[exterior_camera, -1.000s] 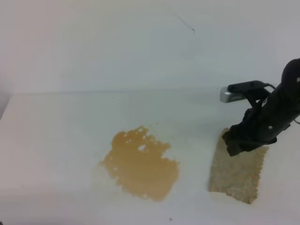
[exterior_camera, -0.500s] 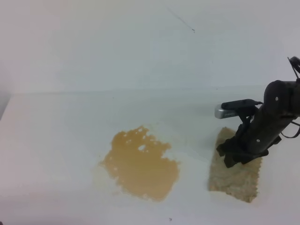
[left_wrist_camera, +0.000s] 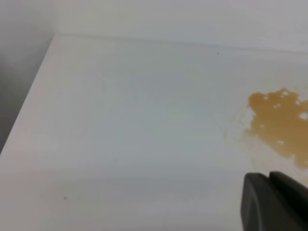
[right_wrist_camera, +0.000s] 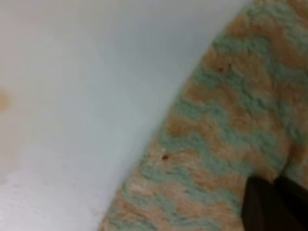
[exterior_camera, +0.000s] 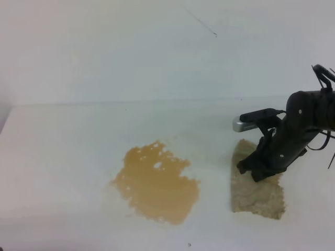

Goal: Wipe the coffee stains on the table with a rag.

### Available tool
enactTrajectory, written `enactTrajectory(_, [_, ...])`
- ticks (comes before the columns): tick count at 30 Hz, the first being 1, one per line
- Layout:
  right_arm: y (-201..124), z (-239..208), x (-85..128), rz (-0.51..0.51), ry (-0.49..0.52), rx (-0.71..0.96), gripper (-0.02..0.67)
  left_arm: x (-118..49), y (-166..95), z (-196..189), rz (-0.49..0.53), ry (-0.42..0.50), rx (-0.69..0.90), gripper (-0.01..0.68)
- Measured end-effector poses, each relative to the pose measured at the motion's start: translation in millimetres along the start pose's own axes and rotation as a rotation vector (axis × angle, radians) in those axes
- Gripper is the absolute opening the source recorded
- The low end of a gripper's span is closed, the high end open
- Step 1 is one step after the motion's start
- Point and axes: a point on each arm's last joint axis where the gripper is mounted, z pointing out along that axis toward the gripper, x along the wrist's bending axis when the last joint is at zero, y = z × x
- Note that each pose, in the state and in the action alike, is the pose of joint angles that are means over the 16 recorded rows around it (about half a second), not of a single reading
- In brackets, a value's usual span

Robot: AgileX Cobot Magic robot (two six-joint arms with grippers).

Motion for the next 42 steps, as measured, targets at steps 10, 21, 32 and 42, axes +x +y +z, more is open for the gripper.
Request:
enactTrajectory(10, [18.3,-1.8,21.2,-0.048,0.02,-0.021,0.016,0.0,0.0,0.0,0.0,0.0,0.0,-0.002])
enactTrajectory(21, [42.7,16.4,80.3,-0.157,0.07,-0.041,0.015,0.0,0.0,0.0,0.0,0.0,0.0,-0.002])
enactTrajectory(32, [55.4,28.3,138.1,-0.25,0.123,-0.048,0.015,0.0,0.0,0.0,0.0,0.0,0.0,-0.002])
enactTrajectory(42, [65.0,16.8,158.2,-0.286,0.15,-0.055,0.015,0.0,0.0,0.0,0.0,0.0,0.0,-0.002])
